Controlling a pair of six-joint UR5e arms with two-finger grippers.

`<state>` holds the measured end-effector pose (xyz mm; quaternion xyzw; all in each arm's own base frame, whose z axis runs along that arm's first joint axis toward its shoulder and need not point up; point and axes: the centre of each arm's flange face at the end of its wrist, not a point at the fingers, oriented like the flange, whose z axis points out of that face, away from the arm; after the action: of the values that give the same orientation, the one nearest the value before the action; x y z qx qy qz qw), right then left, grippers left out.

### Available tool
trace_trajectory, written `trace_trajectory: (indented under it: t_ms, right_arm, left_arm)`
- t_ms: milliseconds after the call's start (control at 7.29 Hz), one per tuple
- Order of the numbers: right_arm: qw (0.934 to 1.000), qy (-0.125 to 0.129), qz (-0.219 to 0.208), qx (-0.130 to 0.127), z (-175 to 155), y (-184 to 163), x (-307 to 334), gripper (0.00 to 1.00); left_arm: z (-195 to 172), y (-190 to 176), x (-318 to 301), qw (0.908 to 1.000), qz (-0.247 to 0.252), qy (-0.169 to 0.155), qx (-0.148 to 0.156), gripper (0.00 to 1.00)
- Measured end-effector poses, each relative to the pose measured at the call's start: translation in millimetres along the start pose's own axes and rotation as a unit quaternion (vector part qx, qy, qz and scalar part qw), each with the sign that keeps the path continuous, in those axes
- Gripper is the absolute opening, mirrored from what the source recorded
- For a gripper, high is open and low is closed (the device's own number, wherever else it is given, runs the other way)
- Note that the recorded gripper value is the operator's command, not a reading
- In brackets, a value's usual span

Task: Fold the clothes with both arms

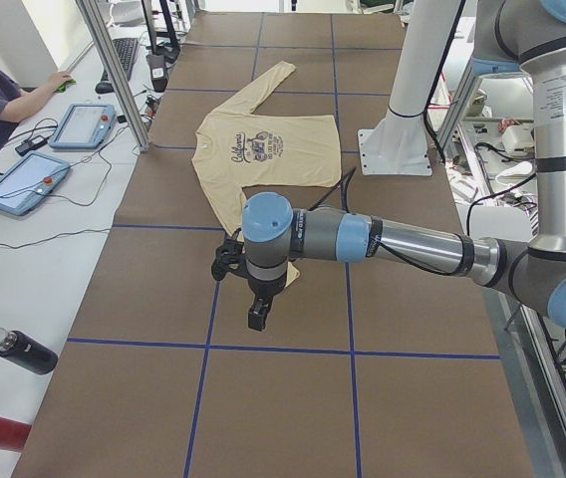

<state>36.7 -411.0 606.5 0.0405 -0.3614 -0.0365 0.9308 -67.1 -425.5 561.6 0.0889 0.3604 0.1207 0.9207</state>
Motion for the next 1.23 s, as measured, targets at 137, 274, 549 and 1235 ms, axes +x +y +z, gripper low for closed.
trace_trajectory:
  t_ms: [137, 274, 549, 1235]
  right_arm:
    - [0.9998, -0.001, -0.017, 0.014, 0, -7, -12, 1.0]
    - [0.9994, -0.009, -0.021, 0.025, 0, -12, -22, 1.0]
    - [0.9981, -0.045, -0.019, 0.039, 1, -16, -39, 1.0]
    - [0.9983, -0.032, 0.02, 0.045, 64, -20, -86, 0.93]
  left_arm:
    - [-15, -13, 11, 0.9997, 0.017, -0.004, 0.019, 1.0]
    - [-33, -36, 24, 0.9979, 0.044, -0.011, 0.046, 1.0]
    - [-48, -72, 34, 0.9916, 0.09, -0.018, 0.09, 1.0]
    - [-23, -93, 17, 0.9844, 0.128, -0.003, 0.121, 1.0]
